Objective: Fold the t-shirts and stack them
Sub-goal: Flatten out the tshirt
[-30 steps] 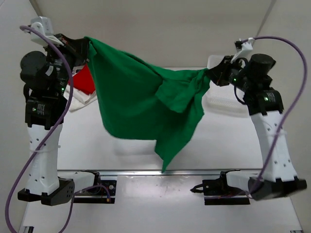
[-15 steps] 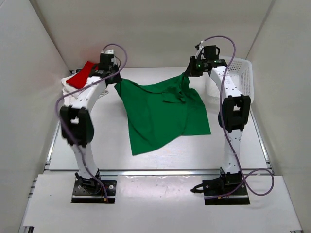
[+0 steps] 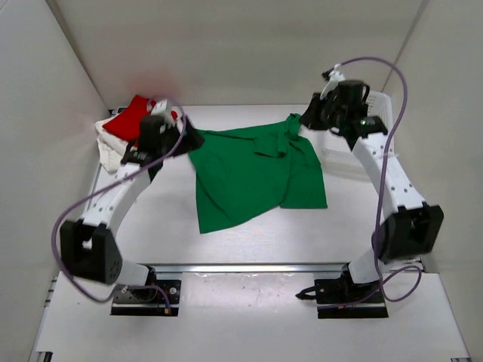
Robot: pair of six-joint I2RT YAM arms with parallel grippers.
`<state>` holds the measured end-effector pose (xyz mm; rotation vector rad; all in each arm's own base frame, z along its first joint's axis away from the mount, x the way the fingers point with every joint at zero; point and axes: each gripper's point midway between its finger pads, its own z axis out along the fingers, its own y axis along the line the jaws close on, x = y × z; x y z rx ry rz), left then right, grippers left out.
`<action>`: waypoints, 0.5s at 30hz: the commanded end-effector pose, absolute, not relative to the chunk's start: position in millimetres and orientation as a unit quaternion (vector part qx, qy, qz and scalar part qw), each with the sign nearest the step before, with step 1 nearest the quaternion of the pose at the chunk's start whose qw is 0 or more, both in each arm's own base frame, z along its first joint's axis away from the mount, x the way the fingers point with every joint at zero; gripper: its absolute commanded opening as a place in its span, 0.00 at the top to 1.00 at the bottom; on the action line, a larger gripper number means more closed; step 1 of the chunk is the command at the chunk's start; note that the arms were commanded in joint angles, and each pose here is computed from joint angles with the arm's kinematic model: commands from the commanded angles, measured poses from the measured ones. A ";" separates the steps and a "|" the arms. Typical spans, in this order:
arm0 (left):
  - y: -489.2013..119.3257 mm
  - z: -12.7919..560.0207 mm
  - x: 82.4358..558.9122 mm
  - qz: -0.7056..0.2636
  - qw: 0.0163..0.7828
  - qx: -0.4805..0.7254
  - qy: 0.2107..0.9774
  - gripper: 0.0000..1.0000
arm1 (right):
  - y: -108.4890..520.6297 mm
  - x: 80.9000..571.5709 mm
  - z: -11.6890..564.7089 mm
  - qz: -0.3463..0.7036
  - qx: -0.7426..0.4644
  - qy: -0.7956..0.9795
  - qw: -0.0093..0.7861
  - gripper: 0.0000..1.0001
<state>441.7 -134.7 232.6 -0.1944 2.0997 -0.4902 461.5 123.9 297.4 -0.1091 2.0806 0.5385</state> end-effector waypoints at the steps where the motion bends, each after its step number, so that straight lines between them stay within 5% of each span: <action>1: -139.6 159.0 373.6 -0.305 0.380 -0.141 0.862 0.06 | 147.4 414.9 259.0 0.234 -0.051 0.862 0.447 1.00; 2: -145.6 166.5 360.0 -0.326 0.389 -0.135 0.851 0.44 | 157.5 404.3 254.5 0.237 -0.063 0.859 0.449 1.00; 3: -143.6 137.3 339.6 -0.320 0.360 -0.152 0.863 0.71 | 156.6 386.0 238.5 0.233 -0.065 0.864 0.442 1.00; 5: -147.3 107.6 294.8 -0.305 0.337 -0.158 0.876 0.84 | 159.8 356.5 211.7 0.229 -0.075 0.873 0.423 0.99; 15: -126.2 36.8 220.8 -0.284 0.312 -0.264 0.867 0.55 | 139.1 257.9 140.7 0.255 -0.055 0.889 0.376 1.00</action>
